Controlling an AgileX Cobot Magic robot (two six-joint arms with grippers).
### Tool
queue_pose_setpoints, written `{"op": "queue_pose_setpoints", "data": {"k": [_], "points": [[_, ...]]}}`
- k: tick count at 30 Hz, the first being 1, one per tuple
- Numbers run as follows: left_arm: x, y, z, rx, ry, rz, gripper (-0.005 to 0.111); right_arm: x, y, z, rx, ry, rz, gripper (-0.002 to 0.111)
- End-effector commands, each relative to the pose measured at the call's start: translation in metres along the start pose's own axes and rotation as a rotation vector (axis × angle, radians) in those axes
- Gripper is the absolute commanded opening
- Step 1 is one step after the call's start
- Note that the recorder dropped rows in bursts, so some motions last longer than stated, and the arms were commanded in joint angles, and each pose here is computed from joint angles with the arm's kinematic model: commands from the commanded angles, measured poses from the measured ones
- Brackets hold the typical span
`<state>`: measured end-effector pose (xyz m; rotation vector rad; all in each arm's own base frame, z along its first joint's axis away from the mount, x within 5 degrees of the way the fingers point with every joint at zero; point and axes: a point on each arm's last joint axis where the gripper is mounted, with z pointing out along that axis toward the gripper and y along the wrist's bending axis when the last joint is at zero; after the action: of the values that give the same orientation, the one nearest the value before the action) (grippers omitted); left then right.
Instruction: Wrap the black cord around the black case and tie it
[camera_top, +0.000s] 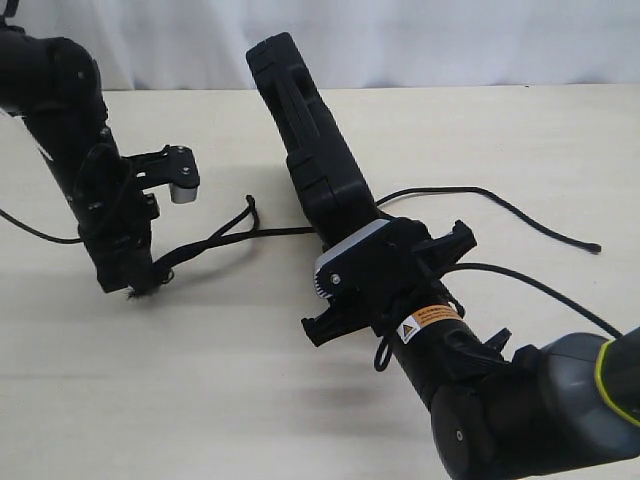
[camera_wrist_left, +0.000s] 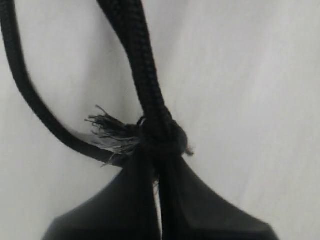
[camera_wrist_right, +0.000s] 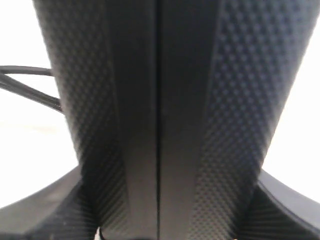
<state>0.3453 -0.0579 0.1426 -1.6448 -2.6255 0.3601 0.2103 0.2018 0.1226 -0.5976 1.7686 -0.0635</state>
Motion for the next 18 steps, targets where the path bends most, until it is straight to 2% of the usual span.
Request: {"op": "queue_pose_setpoints", "data": {"k": [1, 6, 8, 10, 15, 18], "points": [[0.01, 0.0039, 0.0083, -0.1, 0.069, 0.067, 0.0, 0.0015, 0.0018, -0.0004, -0.026, 0.016, -0.004, 0.004], [0.0129, 0.0055, 0.0152, -0.149, 0.064, 0.078, 0.0, 0.0015, 0.0018, -0.0004, -0.026, 0.016, -0.004, 0.004], [0.0128, 0.0057, 0.0152, -0.151, 0.063, 0.078, 0.004, 0.0015, 0.0018, -0.0004, -0.026, 0.016, -0.004, 0.004], [0.0128, 0.0057, 0.0152, -0.152, 0.062, 0.071, 0.011, 0.0015, 0.0018, -0.0004, -0.026, 0.016, -0.004, 0.004], [0.0134, 0.0048, 0.013, -0.152, 0.068, 0.064, 0.044, 0.0015, 0.0018, -0.0004, -0.026, 0.016, -0.004, 0.004], [0.0148, 0.0041, 0.0064, -0.177, 0.08, 0.063, 0.058, 0.0015, 0.0018, -0.0004, -0.026, 0.016, -0.004, 0.004]]}}
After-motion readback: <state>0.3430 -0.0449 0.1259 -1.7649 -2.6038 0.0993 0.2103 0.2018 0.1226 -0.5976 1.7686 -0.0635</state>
